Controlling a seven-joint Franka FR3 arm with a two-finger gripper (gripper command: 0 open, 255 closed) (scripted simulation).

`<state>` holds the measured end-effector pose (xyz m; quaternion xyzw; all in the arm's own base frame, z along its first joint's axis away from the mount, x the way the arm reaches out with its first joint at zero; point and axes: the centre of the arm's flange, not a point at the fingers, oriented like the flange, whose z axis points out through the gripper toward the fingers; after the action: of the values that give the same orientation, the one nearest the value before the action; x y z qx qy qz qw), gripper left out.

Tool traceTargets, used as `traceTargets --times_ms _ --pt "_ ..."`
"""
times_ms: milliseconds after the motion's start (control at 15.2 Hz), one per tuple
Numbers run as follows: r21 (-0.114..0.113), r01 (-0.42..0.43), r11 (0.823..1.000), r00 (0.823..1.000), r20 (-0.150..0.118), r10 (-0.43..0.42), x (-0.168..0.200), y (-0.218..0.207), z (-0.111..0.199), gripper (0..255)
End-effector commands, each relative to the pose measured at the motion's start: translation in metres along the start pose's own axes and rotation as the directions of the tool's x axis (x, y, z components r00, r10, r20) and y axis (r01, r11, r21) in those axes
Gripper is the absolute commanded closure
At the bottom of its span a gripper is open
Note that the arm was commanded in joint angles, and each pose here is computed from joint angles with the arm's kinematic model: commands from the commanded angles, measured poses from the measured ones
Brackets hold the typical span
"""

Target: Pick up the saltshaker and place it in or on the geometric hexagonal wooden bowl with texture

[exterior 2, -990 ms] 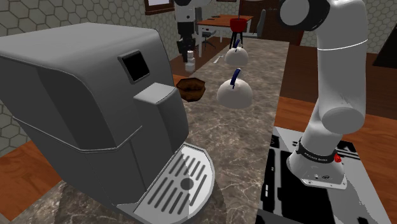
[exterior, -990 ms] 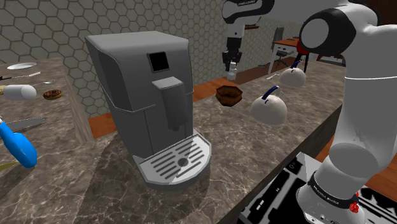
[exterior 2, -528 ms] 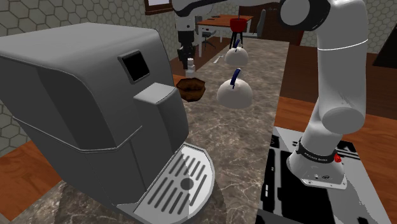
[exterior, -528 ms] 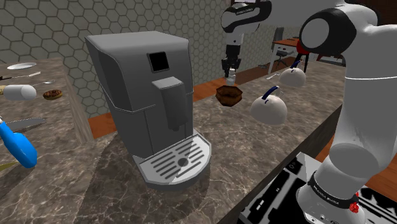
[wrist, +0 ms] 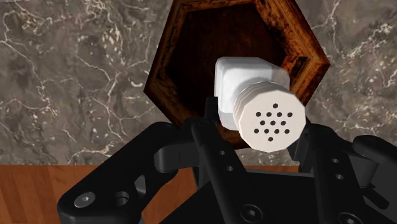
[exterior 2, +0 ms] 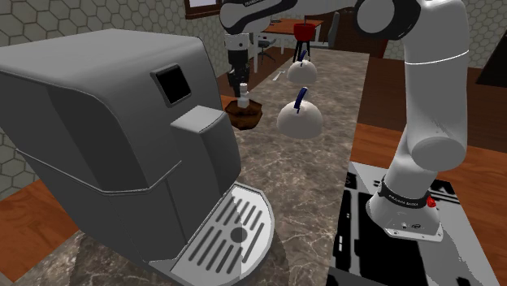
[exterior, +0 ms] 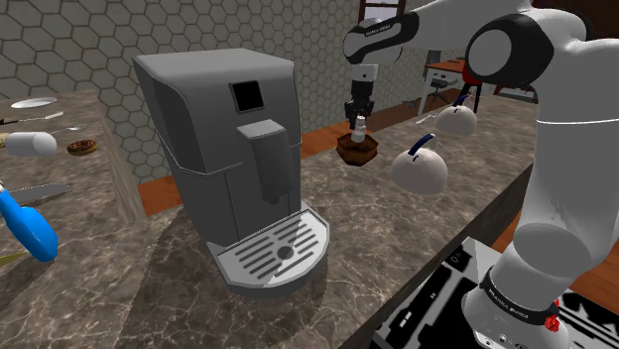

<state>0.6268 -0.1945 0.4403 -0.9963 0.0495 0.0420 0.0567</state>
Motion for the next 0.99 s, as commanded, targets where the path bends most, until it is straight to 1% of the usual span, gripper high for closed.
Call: traceTargets --times_ms 0,264,330,660,924 --pt "0.000 0.000 1.000 1.000 0.000 0.000 0.000 0.000 0.001 255" --pt "0.000 0.000 1.000 1.000 0.000 0.000 0.000 0.000 0.001 255" --pt "0.000 0.000 1.000 1.000 0.000 0.000 0.000 0.000 0.001 0" --pt "0.000 0.000 1.000 1.000 0.000 0.000 0.000 0.000 0.001 0" --pt "0.000 0.000 1.000 1.000 0.000 0.000 0.000 0.000 -0.049 0"
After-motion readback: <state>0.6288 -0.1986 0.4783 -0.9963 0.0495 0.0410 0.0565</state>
